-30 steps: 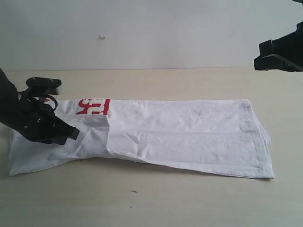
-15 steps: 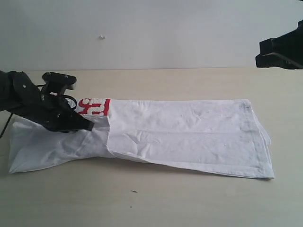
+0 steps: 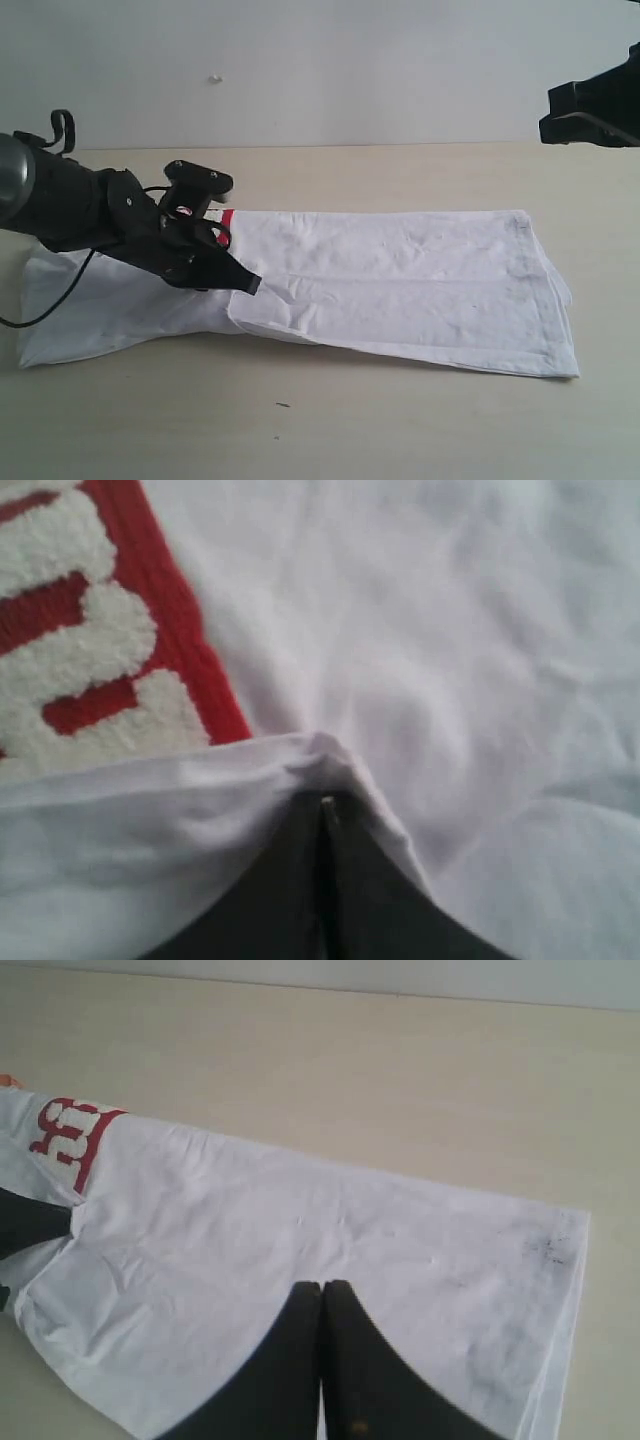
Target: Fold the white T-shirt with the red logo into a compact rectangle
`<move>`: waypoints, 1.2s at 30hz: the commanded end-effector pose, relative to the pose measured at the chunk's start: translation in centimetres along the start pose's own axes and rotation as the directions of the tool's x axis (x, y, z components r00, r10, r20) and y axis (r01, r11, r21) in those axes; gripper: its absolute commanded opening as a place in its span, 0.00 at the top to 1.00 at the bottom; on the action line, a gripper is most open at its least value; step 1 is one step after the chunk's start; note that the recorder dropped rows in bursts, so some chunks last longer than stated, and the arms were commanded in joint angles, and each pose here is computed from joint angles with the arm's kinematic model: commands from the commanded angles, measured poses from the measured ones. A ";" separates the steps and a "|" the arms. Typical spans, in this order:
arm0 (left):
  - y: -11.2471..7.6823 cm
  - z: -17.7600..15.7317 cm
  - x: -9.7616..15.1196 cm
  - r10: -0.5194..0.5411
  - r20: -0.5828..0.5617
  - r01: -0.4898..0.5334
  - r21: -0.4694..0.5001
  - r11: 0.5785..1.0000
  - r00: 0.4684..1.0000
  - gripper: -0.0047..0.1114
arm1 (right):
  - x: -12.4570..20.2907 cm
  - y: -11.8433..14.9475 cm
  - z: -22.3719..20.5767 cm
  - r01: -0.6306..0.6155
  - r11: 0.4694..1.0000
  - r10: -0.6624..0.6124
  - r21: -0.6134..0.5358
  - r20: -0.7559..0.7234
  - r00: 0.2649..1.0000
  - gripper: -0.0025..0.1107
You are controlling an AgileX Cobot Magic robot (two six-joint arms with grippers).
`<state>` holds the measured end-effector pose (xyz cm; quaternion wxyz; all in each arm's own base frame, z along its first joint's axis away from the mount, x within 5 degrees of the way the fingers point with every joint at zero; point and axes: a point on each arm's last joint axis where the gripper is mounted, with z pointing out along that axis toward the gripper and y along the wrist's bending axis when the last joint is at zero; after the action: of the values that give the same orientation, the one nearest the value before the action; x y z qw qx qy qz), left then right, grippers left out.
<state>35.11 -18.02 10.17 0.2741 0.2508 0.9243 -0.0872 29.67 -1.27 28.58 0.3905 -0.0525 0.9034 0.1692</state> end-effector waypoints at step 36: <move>-2.5 -5.5 -0.9 0.103 0.018 -0.104 0.067 0.992 0.995 0.95 | 0.1 0.3 -0.2 0.008 1.000 -0.008 -0.022 -0.008 1.000 0.98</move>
<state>32.22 -19.00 13.08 0.2566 0.2959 0.9142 -0.1038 29.50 -1.09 28.51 0.3818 -0.0591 0.9050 0.1780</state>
